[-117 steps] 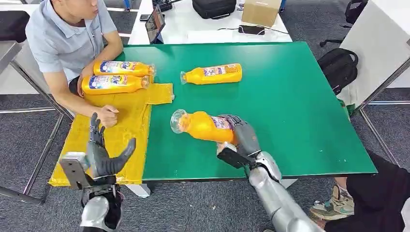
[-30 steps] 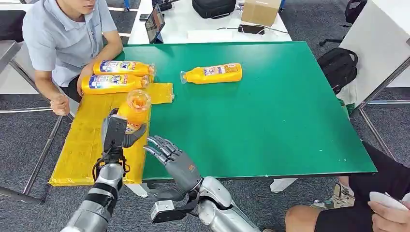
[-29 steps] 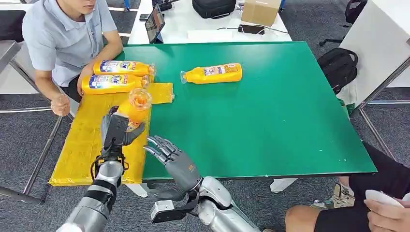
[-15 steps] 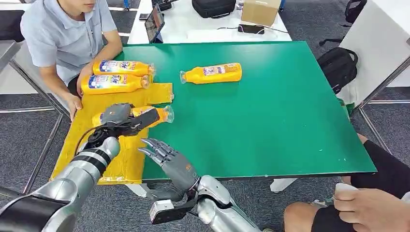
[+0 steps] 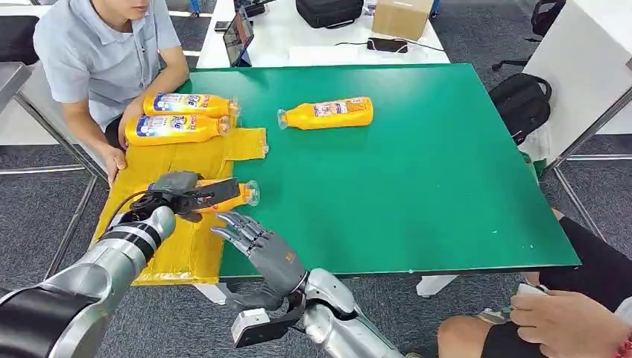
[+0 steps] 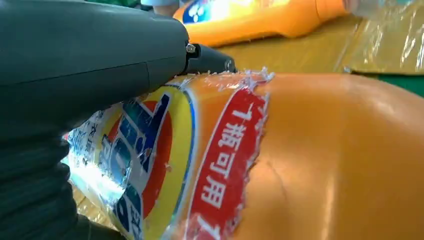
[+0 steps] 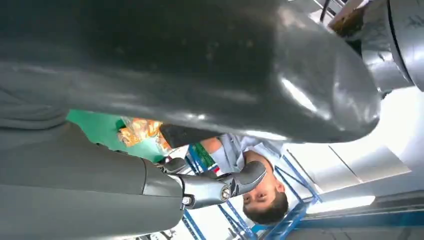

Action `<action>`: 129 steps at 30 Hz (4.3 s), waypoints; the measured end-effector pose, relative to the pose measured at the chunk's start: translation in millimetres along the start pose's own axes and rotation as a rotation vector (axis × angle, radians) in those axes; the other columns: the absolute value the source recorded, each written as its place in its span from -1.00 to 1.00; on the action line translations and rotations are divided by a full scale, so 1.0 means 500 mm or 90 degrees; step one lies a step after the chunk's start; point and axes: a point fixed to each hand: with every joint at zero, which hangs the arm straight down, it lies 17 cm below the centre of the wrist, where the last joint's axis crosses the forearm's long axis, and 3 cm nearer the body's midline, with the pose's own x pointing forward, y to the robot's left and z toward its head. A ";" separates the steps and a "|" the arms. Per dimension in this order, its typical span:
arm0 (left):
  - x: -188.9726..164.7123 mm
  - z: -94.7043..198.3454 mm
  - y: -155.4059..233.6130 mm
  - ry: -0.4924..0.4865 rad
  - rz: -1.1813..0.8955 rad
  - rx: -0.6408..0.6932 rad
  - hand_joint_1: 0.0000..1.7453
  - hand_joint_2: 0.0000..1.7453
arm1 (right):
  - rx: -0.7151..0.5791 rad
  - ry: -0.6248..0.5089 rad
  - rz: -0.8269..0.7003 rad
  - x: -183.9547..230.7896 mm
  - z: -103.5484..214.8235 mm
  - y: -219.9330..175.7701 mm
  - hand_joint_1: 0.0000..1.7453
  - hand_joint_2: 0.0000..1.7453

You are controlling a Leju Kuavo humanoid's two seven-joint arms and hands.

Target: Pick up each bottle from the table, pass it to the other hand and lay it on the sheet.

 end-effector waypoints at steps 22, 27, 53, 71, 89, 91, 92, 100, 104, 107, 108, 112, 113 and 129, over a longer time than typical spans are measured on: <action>0.041 0.012 -0.014 -0.086 0.165 -0.089 -1.00 1.00 | 0.002 -0.010 -0.026 -0.002 -0.023 0.010 -1.00 -1.00; 0.080 0.016 0.057 -0.177 0.332 -0.016 -1.00 1.00 | 0.003 -0.005 -0.022 -0.009 -0.019 0.013 -1.00 -1.00; -0.047 0.364 0.157 -0.236 0.915 0.699 -1.00 1.00 | -0.041 0.128 0.174 -0.113 0.070 -0.054 -1.00 1.00; 0.050 0.536 0.187 -0.181 0.596 0.841 -1.00 1.00 | -0.017 0.414 0.401 -0.383 0.221 -0.243 -1.00 1.00; 0.131 0.516 0.218 -0.246 0.607 0.823 -1.00 1.00 | 0.045 0.616 0.455 -0.533 0.276 -0.336 -1.00 1.00; 0.131 0.514 0.217 -0.246 0.606 0.821 -1.00 1.00 | 0.053 0.623 0.454 -0.538 0.280 -0.336 -1.00 1.00; 0.130 0.512 0.216 -0.246 0.606 0.820 -1.00 1.00 | 0.059 0.629 0.453 -0.542 0.284 -0.335 -1.00 1.00; 0.125 0.499 0.212 -0.247 0.623 0.811 -1.00 1.00 | 0.132 0.660 0.424 -0.562 0.299 -0.311 1.00 1.00; 0.128 0.494 0.208 -0.250 0.624 0.804 -1.00 1.00 | 0.143 0.656 0.416 -0.564 0.293 -0.311 1.00 1.00; 0.128 0.491 0.206 -0.251 0.622 0.800 -1.00 1.00 | 0.141 0.657 0.416 -0.565 0.291 -0.314 1.00 1.00; 0.129 0.491 0.205 -0.252 0.621 0.799 -1.00 1.00 | 0.143 0.658 0.414 -0.565 0.291 -0.313 1.00 1.00; 0.130 0.480 0.204 -0.261 0.649 0.786 -1.00 1.00 | 0.174 0.617 0.336 -0.559 0.271 -0.286 1.00 1.00; 0.133 0.476 0.204 -0.269 0.659 0.779 -1.00 1.00 | 0.188 0.595 0.298 -0.555 0.264 -0.276 1.00 1.00; 0.236 0.344 0.109 -0.388 0.989 0.442 -1.00 1.00 | -0.164 0.234 -0.056 -0.334 0.145 -0.306 1.00 1.00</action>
